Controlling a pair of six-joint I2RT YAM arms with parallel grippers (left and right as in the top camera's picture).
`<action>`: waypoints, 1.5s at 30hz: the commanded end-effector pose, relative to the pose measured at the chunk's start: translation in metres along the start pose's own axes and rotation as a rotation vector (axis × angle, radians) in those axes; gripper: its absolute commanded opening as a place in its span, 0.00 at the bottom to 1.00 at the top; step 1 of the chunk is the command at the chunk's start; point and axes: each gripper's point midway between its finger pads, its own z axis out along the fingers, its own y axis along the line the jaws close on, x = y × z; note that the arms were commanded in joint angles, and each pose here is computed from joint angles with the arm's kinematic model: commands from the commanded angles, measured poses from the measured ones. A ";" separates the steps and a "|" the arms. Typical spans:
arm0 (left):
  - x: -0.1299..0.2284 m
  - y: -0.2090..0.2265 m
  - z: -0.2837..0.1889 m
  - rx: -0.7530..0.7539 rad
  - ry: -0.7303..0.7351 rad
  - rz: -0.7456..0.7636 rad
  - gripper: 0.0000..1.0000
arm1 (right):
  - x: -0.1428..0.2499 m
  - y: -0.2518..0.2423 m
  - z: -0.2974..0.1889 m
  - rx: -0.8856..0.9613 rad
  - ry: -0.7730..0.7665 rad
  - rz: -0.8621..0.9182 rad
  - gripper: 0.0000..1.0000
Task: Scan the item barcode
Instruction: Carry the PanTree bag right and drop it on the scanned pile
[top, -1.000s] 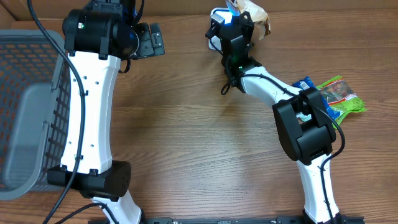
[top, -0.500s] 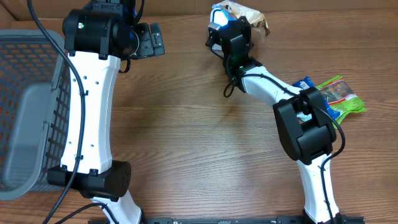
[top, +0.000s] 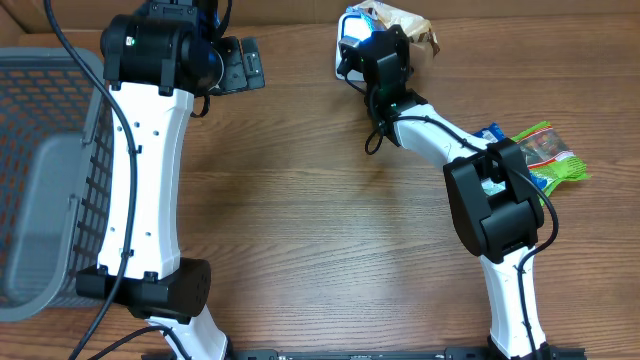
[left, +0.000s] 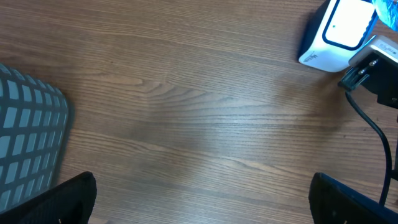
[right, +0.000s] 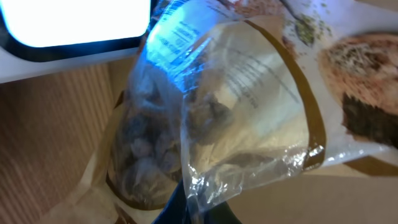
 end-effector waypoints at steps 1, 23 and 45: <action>0.000 -0.001 0.001 0.001 0.003 -0.015 1.00 | 0.004 -0.024 -0.001 0.053 0.012 0.037 0.04; 0.000 -0.001 0.001 0.001 0.003 -0.015 1.00 | -0.025 -0.060 -0.044 0.094 -0.034 0.165 0.04; 0.000 -0.001 0.001 0.001 0.003 -0.015 1.00 | -0.031 -0.060 -0.257 -0.792 -0.229 1.097 0.04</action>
